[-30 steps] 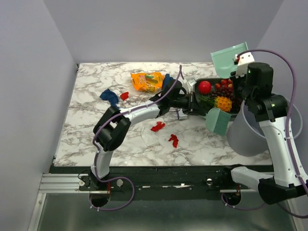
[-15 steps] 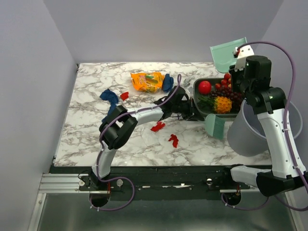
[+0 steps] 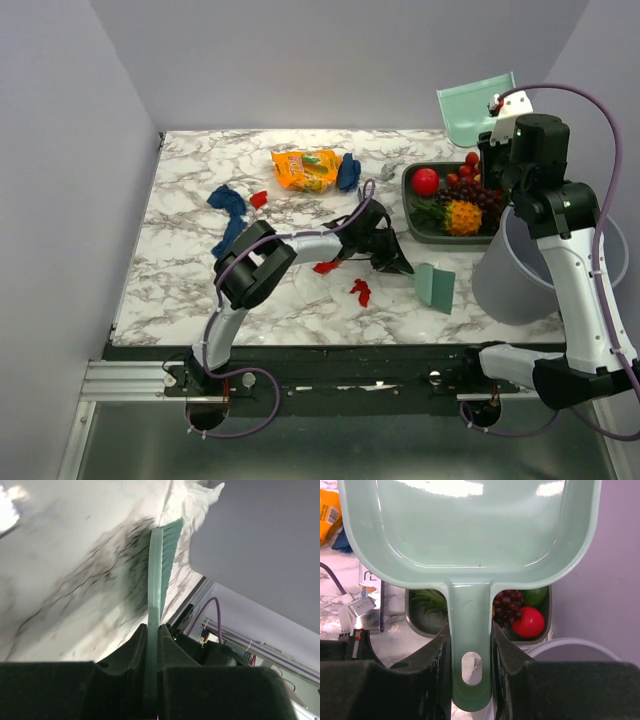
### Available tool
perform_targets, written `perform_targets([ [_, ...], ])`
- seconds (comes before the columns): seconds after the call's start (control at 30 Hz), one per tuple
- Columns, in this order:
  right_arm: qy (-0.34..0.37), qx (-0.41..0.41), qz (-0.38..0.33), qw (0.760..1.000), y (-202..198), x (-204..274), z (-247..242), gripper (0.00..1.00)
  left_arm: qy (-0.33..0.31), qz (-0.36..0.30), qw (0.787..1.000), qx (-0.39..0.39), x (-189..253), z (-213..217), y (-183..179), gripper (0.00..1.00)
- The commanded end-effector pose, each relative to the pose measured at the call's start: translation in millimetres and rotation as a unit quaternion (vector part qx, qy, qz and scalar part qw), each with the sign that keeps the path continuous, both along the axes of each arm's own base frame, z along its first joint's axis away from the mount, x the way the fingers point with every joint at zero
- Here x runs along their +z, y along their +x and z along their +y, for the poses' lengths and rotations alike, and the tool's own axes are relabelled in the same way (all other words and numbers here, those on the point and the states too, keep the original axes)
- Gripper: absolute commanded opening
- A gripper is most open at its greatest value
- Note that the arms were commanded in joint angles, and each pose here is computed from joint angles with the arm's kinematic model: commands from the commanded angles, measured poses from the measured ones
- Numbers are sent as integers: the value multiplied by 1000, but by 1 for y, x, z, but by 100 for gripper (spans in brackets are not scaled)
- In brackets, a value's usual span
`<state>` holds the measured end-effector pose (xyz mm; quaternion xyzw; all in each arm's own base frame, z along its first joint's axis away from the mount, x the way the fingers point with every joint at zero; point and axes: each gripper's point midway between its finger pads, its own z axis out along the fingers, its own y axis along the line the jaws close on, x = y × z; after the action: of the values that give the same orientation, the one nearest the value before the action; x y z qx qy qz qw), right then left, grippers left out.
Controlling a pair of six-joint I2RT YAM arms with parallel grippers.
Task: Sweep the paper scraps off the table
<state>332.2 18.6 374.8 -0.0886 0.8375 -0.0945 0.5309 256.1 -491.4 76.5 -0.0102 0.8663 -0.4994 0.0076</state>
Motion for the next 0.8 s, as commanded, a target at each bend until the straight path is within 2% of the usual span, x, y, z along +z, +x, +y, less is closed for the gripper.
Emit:
perform_targets([
  [0.0,18,10,2,1000,-2,-9,5,1,75,14,996,56,0,44,8,0],
  [0.2,30,19,16,999,4,-25,12,1,105,-29,992,63,15,93,15,0],
  [0.3,32,21,24,999,9,-31,15,1,145,-29,986,79,8,136,19,0],
  [0.47,27,17,27,999,19,-35,15,1,208,16,967,148,-11,226,28,0],
  [0.5,27,17,26,999,21,-34,15,1,212,-5,967,143,-6,236,30,0],
  [0.57,30,21,27,999,26,-33,18,1,226,-5,962,153,-5,256,31,0],
  [0.67,28,33,36,998,32,-35,23,1,224,-27,958,176,5,278,43,0],
  [0.77,32,57,44,997,34,-38,31,1,196,-88,959,187,26,285,66,0],
])
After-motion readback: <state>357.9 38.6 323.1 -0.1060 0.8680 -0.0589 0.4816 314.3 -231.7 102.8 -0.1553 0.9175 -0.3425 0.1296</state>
